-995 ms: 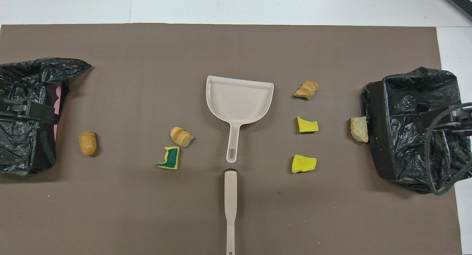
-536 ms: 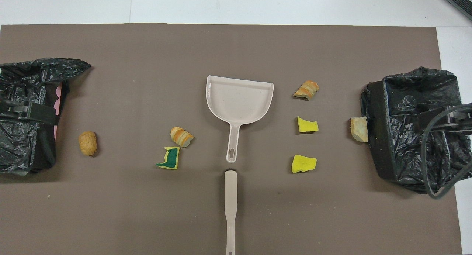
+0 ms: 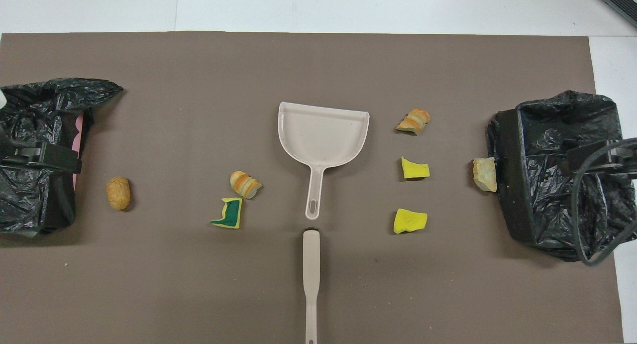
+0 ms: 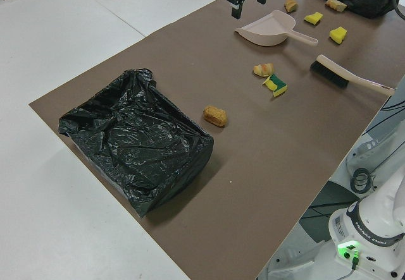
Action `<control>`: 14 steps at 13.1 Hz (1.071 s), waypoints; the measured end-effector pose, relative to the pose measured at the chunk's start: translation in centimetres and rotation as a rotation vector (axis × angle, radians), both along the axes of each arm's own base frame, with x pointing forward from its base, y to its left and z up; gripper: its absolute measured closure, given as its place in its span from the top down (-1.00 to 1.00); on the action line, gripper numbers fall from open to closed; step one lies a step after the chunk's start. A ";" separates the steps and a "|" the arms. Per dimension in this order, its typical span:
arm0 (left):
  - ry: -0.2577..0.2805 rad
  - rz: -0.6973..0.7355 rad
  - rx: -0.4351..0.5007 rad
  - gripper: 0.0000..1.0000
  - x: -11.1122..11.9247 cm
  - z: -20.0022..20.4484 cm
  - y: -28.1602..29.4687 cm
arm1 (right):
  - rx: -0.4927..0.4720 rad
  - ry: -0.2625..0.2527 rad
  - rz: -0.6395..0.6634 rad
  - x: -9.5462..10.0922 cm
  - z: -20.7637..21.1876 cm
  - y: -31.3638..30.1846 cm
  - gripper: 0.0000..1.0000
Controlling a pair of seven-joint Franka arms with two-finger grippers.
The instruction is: Sweep and dump trash in bin
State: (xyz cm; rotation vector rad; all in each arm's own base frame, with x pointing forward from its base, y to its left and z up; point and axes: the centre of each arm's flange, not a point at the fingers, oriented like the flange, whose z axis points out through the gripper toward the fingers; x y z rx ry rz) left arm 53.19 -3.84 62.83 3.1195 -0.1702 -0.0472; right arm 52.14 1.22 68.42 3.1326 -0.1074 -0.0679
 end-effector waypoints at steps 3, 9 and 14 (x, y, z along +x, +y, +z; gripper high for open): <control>0.004 -0.002 0.000 1.00 -0.2 -0.1 -0.1 | 0.000 0.000 -0.012 0.0 0.0 -0.7 1.00; 0.020 -0.012 0.002 1.00 -0.9 -0.8 -0.6 | 0.000 -0.003 -0.020 0.0 0.0 -1.0 1.00; 0.063 -0.069 0.010 1.00 -1.8 -2.9 -5.8 | 0.001 -0.046 -0.027 0.6 0.3 -1.5 1.00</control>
